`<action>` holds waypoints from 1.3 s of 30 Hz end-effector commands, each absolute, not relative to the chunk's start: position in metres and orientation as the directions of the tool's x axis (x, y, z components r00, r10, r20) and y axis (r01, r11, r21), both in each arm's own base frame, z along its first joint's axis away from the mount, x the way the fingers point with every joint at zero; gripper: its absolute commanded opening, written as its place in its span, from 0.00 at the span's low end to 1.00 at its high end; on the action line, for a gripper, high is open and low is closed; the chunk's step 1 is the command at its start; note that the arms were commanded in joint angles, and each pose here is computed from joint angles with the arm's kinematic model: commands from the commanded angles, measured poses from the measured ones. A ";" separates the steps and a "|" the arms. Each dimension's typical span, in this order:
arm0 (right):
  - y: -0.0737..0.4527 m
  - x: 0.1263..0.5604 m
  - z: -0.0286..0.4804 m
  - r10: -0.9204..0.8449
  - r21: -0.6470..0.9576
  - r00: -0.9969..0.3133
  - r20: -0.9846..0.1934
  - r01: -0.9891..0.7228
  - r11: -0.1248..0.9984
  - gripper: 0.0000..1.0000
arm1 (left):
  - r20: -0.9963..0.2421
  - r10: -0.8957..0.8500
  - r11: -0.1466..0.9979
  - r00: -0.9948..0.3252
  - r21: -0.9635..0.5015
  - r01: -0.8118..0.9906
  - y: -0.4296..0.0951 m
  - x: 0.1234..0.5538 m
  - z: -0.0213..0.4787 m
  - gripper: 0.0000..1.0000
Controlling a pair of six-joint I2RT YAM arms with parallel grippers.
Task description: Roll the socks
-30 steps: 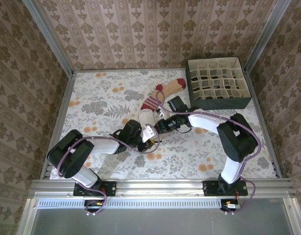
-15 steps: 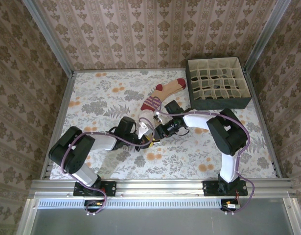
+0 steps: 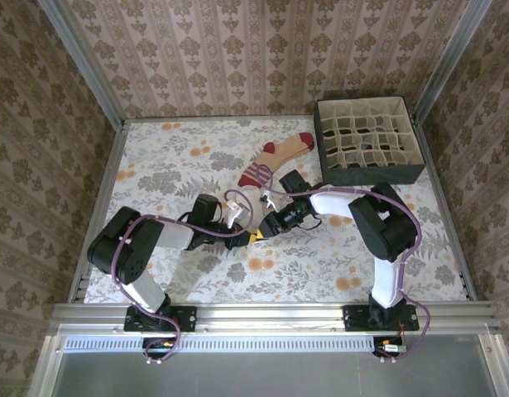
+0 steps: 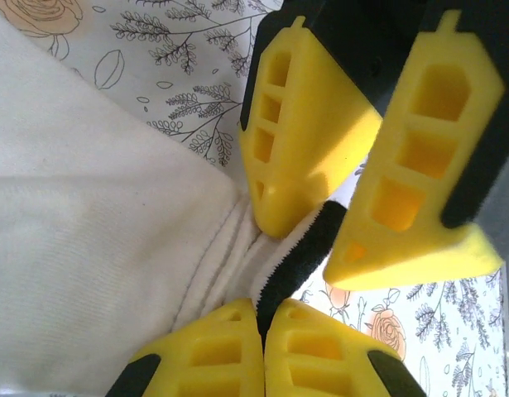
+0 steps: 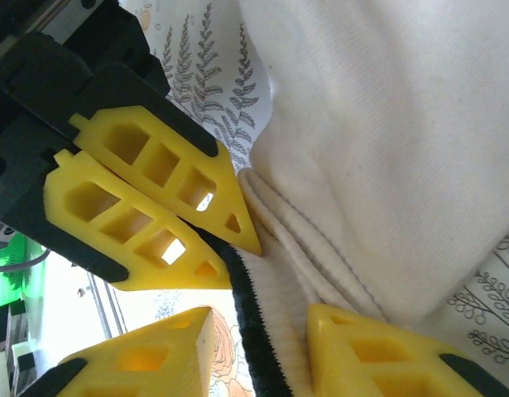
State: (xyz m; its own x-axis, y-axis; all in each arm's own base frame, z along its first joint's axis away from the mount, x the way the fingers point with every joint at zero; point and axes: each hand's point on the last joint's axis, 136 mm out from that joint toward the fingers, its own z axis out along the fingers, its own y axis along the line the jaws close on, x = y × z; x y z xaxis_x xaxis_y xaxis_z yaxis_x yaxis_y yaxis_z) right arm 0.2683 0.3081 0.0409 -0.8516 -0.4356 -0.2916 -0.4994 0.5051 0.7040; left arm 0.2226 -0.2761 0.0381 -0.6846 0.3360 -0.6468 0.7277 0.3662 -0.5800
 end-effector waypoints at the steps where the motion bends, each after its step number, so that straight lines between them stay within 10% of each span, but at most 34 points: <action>1: 0.297 0.262 0.025 -0.456 0.680 -0.861 -0.224 -0.474 0.560 0.34 | -0.615 0.306 0.410 -0.727 -0.604 0.684 -0.270 0.228 0.029 0.00; 18: 0.263 0.279 -0.012 -0.388 0.475 -0.918 -0.081 -0.378 0.795 0.04 | -0.668 0.272 0.421 -0.693 -0.565 0.709 -0.267 0.238 0.038 0.10; 31: 0.252 0.280 -0.017 -0.372 0.408 -0.928 0.012 -0.335 0.849 0.03 | -0.901 0.346 0.426 -0.261 -0.097 0.899 -0.255 0.245 0.117 0.30; 39: 0.261 0.281 -0.011 -0.388 0.448 -0.922 -0.007 -0.350 0.823 0.04 | -0.878 0.377 0.425 -0.294 -0.118 0.898 -0.264 0.235 0.088 0.39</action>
